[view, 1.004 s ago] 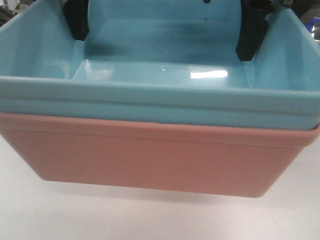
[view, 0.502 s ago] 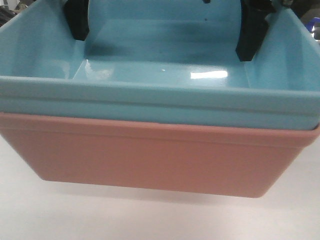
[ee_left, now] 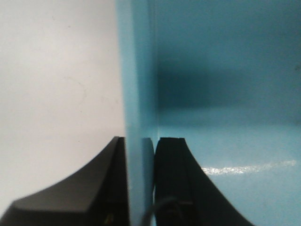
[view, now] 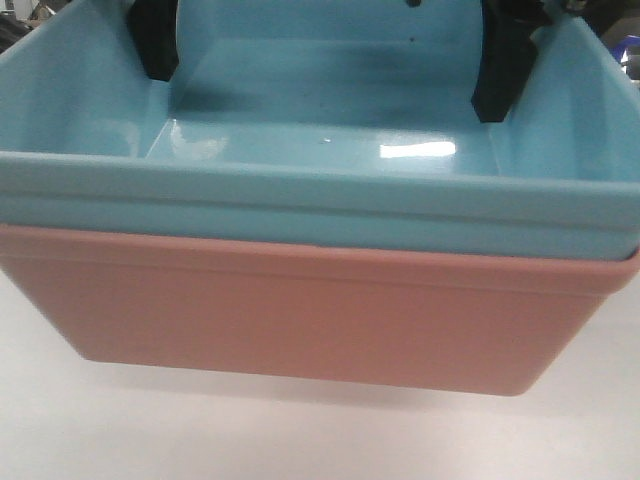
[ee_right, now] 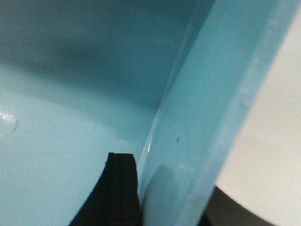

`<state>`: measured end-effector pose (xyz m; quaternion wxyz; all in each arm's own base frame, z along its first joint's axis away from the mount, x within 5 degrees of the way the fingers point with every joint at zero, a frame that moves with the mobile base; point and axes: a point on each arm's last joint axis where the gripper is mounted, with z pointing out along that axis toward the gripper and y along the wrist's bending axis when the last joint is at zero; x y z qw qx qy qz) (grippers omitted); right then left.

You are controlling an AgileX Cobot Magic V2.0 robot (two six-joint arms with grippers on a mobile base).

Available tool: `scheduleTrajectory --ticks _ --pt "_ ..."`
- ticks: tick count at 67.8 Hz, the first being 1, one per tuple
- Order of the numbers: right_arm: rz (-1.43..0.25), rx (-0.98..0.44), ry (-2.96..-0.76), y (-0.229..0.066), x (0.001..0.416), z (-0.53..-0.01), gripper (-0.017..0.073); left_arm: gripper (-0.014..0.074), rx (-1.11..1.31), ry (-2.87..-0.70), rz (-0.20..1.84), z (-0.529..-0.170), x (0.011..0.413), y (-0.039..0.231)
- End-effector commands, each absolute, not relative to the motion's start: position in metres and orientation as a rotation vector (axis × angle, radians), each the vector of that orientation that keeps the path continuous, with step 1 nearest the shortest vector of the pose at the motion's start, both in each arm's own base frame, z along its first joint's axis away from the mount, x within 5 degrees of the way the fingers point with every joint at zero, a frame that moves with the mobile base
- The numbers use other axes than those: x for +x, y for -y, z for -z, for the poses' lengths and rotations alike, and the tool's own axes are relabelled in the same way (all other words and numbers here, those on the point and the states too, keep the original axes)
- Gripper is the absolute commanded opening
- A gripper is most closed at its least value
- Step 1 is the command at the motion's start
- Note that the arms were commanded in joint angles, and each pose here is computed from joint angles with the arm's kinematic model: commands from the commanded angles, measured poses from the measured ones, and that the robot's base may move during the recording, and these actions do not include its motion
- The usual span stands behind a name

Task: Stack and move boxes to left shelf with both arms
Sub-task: 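Hold the stacked bins with both grippers while the base turns away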

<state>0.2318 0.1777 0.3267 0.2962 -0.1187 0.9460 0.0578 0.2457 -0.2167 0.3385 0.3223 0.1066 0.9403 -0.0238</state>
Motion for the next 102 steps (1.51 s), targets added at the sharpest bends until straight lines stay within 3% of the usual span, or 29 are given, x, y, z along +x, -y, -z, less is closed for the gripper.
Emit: scheduleTrajectory --ticks 1,102 --pt "-0.493 -0.355 -2.213 -0.2017 0.2282 -0.3729 0.0056 -0.0003 0.340 -2.234 0.420 -0.3779 0.2353 0.2446" --pt "-0.475 -0.361 -2.240 -0.2046 0.2315 -0.3654 0.0056 -0.0003 0.347 -2.247 0.410 -0.3715 0.2386 0.2486"
